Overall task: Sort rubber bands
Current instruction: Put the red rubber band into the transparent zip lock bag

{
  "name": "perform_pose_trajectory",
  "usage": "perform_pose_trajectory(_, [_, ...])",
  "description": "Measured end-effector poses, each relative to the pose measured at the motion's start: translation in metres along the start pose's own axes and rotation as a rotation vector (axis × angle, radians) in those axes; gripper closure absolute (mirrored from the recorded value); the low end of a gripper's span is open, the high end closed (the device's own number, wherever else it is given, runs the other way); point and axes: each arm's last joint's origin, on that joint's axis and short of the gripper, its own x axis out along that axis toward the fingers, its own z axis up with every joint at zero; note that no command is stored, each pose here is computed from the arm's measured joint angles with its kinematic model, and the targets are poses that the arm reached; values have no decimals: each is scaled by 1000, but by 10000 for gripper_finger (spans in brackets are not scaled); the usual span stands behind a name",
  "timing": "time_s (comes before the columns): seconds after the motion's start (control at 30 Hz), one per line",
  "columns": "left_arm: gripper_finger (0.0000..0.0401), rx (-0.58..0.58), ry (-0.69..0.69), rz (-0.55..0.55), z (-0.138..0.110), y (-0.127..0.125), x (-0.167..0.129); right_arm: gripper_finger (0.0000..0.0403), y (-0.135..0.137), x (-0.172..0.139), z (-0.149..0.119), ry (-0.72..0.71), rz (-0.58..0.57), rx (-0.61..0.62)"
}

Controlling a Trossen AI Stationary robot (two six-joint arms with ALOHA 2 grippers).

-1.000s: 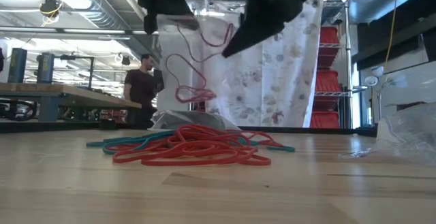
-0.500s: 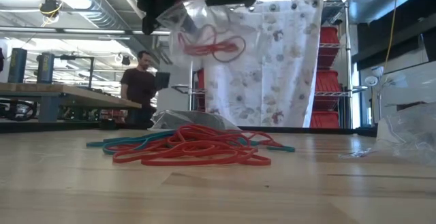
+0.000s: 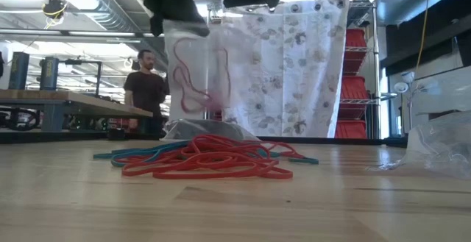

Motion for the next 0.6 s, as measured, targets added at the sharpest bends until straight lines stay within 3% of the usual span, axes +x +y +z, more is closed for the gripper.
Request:
perform_pose_trajectory(0.4, [400,6,34,77,-5,4,0,270,25,-7,-30,286,108,-56])
perform_pose_trajectory(0.6, [400,-8,32,89,-5,5,0,270,27,6,-74,398,45,44])
